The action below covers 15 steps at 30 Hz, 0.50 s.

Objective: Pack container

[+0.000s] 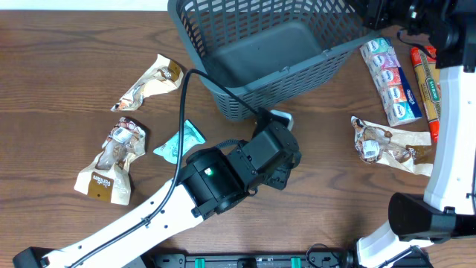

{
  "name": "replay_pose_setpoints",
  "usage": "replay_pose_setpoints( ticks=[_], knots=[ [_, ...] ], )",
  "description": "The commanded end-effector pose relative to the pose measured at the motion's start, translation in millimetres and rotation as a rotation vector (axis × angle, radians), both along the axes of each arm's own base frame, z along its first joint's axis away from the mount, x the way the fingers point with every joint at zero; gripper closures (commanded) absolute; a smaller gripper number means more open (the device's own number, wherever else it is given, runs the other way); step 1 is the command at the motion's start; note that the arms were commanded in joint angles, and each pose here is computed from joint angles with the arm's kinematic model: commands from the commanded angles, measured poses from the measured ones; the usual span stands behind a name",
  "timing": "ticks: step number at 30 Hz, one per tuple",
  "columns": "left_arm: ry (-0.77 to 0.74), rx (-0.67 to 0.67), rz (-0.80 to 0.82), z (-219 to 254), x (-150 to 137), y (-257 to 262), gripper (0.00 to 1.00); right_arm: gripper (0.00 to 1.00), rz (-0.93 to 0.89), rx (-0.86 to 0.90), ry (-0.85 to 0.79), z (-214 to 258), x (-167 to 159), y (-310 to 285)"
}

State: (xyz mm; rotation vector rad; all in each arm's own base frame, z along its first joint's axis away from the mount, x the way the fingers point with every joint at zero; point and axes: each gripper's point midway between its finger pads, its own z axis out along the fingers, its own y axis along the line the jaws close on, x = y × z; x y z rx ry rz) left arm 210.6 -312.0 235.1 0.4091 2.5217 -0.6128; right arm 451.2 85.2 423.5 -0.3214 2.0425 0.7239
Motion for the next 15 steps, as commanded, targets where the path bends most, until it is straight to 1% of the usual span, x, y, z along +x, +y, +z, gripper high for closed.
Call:
replay_pose_setpoints(
  ticks=[1, 4, 8, 15],
  knots=[
    [-0.015, -0.032, 0.149, 10, 14, 9, 0.94, 0.98, -0.01, 0.054, 0.035, -1, 4, -1],
    [0.032, -0.074, 0.222, 9, 14, 9, 0.94, 0.98, -0.115, 0.072, 0.089, -9, 14, -15],
    [0.034, -0.08, 0.244, 10, 15, 10, 0.94, 0.98, -0.275, 0.044, 0.162, -24, 19, -39],
    [-0.066, -0.033, 0.333, 12, 33, 26, 0.94, 0.99, -0.477, -0.149, 0.281, -73, 19, -81]
  ],
)
